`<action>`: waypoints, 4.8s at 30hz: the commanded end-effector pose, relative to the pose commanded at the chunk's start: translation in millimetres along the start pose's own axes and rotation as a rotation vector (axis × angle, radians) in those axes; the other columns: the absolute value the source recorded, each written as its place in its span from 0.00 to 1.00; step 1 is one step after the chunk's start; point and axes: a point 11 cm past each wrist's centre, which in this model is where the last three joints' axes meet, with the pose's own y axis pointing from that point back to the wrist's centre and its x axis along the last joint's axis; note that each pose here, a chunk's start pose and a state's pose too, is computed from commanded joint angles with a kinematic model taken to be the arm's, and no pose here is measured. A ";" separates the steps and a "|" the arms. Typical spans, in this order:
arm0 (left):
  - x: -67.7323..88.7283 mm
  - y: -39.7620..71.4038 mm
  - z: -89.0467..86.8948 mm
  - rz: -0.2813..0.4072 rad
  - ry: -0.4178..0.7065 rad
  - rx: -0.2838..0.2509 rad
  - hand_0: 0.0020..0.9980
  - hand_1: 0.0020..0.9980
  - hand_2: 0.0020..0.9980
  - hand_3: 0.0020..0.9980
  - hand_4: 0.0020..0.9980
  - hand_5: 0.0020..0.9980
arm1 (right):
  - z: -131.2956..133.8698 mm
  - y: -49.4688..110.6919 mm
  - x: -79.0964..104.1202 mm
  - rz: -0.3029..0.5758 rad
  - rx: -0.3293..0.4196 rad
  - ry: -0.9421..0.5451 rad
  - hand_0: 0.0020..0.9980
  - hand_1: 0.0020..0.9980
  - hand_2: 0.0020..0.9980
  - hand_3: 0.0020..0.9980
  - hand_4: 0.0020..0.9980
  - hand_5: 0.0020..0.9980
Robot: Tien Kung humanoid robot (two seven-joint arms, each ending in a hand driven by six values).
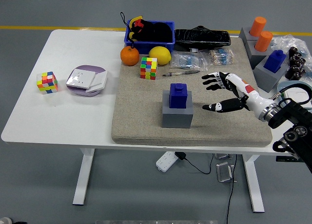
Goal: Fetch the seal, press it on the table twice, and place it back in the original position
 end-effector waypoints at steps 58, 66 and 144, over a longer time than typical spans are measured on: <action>-4.7 -0.5 -1.2 -0.007 -0.015 0.007 0.79 0.74 0.74 0.76 0.62 0.44 | -15.5 -42.8 -48.3 -0.090 0.055 0.045 0.70 0.60 0.67 0.73 0.81 0.00; -5.5 -0.5 -0.7 -0.009 -0.014 0.005 0.79 0.74 0.74 0.76 0.62 0.44 | -17.5 -44.2 -50.1 -0.104 0.059 0.040 0.75 0.70 0.74 0.80 0.94 0.00; -7.4 -1.0 -2.8 -0.013 -0.009 0.010 0.79 0.74 0.74 0.76 0.62 0.44 | -20.0 -43.0 -39.7 -0.005 0.098 0.064 0.57 0.43 0.45 0.46 0.76 0.00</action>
